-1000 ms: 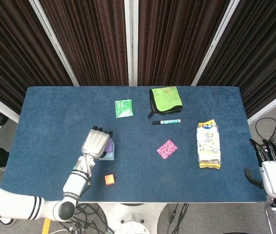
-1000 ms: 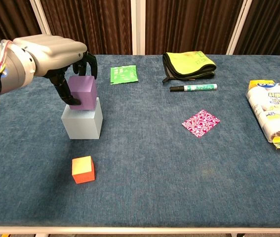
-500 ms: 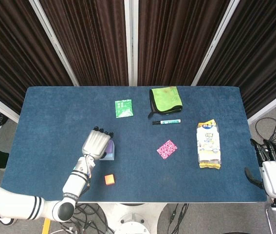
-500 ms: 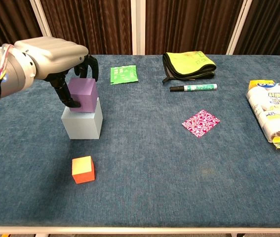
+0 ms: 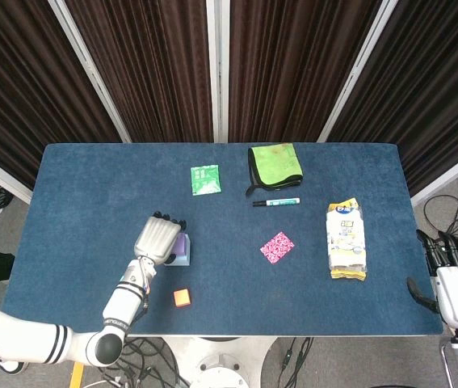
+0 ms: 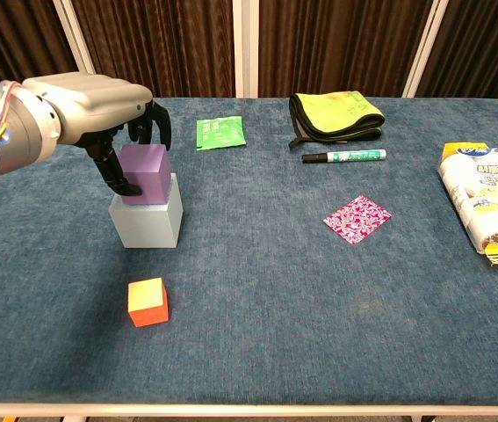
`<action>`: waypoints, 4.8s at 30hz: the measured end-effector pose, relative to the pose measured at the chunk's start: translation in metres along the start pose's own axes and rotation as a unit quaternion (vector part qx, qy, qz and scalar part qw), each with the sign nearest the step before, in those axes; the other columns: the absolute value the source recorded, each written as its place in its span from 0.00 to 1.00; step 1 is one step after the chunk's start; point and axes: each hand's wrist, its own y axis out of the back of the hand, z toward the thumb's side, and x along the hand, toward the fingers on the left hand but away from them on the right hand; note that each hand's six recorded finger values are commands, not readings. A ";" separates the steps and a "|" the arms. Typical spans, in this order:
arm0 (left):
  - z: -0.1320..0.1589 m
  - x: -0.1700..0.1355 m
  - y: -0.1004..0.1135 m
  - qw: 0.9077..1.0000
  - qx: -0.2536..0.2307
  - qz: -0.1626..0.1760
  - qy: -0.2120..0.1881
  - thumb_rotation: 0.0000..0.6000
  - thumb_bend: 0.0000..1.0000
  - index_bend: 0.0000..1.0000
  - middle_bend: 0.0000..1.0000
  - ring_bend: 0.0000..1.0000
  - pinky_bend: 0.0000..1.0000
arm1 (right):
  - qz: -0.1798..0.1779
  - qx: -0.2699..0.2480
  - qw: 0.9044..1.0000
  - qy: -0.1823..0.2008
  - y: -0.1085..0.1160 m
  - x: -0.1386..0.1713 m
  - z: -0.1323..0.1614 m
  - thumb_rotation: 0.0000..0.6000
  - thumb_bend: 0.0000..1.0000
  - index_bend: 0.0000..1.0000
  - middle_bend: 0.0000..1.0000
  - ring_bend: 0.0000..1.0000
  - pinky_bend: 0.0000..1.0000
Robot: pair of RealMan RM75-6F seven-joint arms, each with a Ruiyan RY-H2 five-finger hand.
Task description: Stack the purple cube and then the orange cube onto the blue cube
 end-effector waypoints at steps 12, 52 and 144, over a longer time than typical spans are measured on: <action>-0.001 0.001 -0.010 0.999 -0.009 -0.035 -0.001 1.00 0.25 0.34 0.44 0.29 0.26 | 0.001 -0.001 1.000 0.000 0.000 0.000 0.000 1.00 0.27 0.02 0.16 0.00 0.00; -0.094 -0.072 0.051 0.998 -0.030 0.016 0.046 1.00 0.17 0.26 0.32 0.20 0.24 | 0.004 -0.002 1.000 0.000 -0.002 0.000 0.000 1.00 0.26 0.02 0.17 0.00 0.00; -0.021 -0.086 -0.090 0.966 -0.187 -0.025 -0.175 1.00 0.15 0.36 0.51 0.38 0.44 | 0.003 -0.008 1.000 -0.004 -0.002 -0.007 -0.002 1.00 0.26 0.02 0.17 0.00 0.00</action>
